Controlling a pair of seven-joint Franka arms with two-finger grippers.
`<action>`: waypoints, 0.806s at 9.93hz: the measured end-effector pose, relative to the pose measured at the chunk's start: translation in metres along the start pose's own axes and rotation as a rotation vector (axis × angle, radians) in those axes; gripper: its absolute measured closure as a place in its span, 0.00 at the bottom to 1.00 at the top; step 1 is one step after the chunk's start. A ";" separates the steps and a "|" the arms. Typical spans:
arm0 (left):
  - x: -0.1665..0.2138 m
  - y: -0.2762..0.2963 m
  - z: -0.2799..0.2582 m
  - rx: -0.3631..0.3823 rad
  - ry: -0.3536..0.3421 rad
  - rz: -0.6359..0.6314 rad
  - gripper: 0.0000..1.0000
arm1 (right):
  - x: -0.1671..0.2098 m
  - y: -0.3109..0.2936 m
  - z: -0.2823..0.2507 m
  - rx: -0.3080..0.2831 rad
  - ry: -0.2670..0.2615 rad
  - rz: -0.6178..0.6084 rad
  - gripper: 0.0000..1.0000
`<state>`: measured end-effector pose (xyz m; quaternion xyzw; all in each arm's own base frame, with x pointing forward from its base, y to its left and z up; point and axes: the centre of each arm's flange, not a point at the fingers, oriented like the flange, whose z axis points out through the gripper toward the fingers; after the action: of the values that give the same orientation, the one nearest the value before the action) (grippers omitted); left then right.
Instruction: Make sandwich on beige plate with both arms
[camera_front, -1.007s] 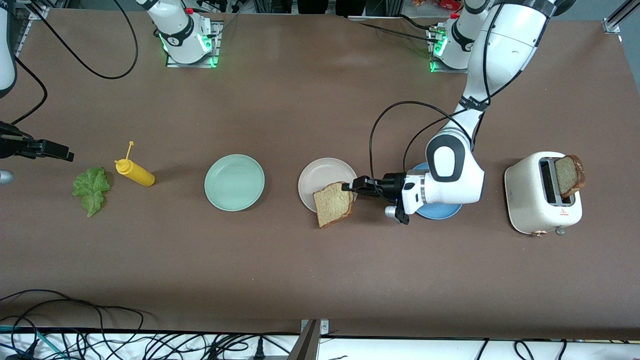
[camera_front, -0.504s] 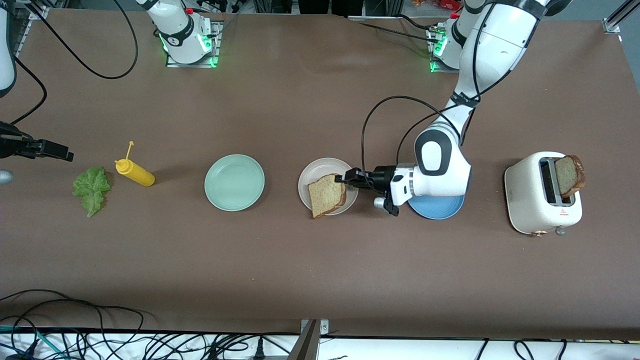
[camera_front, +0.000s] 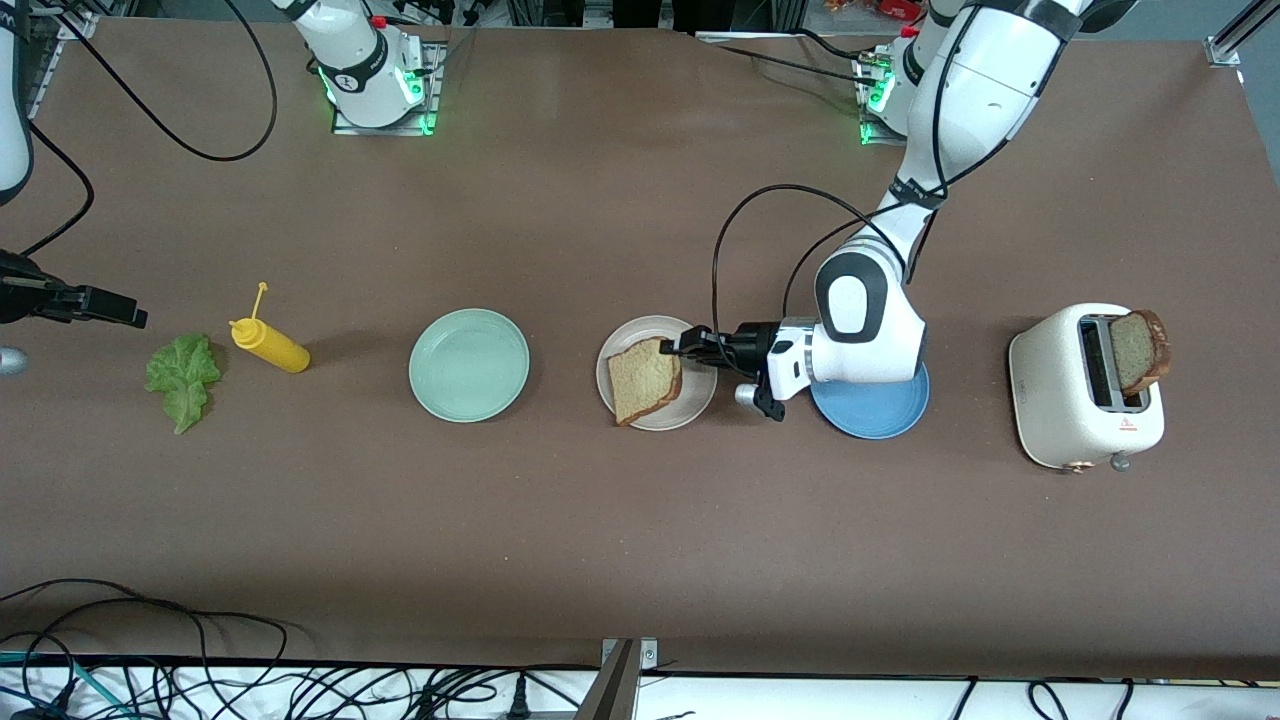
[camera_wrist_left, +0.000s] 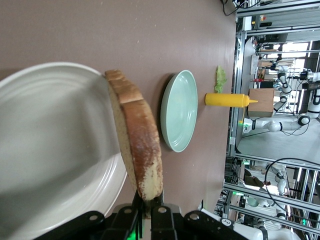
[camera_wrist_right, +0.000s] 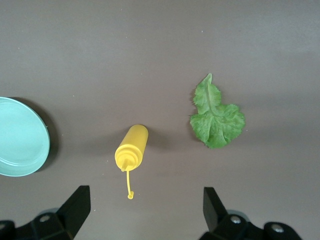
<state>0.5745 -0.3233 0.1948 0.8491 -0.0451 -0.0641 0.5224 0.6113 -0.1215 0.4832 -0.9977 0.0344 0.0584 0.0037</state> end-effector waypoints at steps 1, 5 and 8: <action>-0.004 -0.004 0.003 0.003 -0.007 0.001 0.92 | 0.000 0.003 -0.001 -0.006 0.001 0.012 0.00; -0.009 -0.006 0.007 0.006 -0.016 0.008 0.92 | -0.002 0.038 0.010 -0.013 -0.019 0.094 0.00; -0.013 -0.011 0.009 0.013 -0.021 0.008 0.92 | 0.002 0.069 0.044 -0.033 -0.078 0.138 0.00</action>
<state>0.5599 -0.3244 0.1813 0.8516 -0.0543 -0.0704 0.5166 0.6039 -0.1904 0.4394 -0.9898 0.1020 0.0978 -0.0156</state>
